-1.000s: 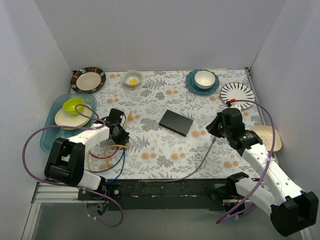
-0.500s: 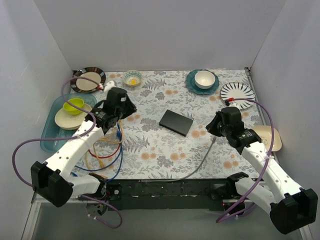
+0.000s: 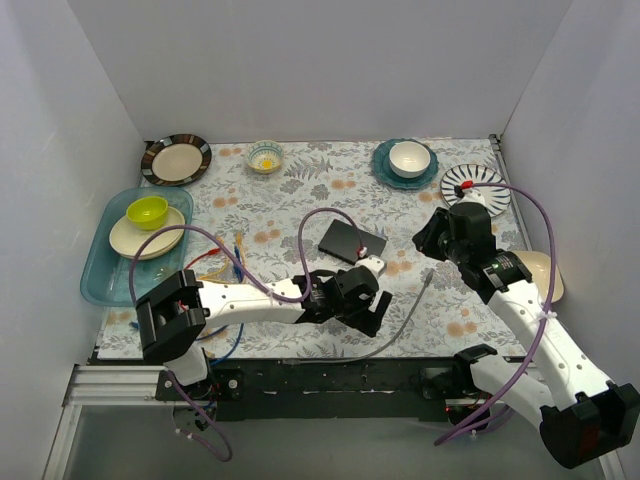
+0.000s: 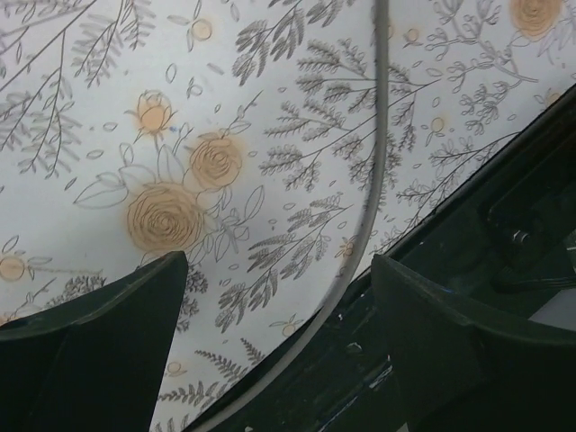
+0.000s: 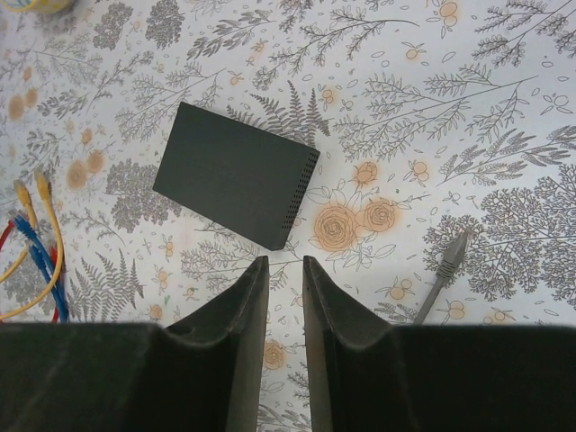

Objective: Pull the plug from the switch port

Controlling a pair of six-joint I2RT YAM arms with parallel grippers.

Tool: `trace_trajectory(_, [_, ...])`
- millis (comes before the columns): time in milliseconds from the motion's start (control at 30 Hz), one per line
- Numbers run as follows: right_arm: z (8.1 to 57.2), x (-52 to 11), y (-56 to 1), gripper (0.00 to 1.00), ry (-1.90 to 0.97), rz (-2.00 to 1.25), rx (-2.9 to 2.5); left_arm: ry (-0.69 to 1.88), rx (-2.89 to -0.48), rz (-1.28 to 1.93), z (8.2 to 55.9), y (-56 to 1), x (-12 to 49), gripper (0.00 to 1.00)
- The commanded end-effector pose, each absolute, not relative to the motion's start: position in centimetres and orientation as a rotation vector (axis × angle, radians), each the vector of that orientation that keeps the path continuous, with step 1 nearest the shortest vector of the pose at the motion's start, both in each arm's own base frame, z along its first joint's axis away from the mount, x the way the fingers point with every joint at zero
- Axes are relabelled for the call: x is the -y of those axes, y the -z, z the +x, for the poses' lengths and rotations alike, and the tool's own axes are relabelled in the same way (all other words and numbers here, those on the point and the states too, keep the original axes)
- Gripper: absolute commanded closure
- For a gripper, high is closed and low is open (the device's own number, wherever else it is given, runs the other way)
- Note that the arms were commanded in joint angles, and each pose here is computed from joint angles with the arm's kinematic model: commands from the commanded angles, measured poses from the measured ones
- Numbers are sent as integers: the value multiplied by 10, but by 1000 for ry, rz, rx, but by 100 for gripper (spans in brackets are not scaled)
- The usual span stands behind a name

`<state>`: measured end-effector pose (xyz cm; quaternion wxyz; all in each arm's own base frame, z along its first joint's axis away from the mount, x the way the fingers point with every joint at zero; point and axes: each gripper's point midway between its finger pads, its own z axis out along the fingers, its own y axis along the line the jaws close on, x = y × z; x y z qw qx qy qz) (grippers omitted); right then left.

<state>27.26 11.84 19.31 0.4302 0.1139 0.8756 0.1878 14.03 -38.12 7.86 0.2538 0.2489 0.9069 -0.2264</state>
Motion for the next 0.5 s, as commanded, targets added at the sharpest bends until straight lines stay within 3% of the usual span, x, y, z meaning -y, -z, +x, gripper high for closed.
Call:
trace_trajectory(0, [275,-112,-206,70,-442,285,-2147,719,-2299,823,144,-104,418,16])
trace_trajectory(333, [273,-105,-199,70,-380,274,-2185,694,-2305,1086,107,-50,449,19])
trace_trajectory(433, [273,-103,-198,70,-364,268,-2196,696,-2298,1150,100,-39,447,24])
trace_trajectory(467, [274,-103,-198,70,-360,264,-2196,683,-2306,1174,96,-35,445,31])
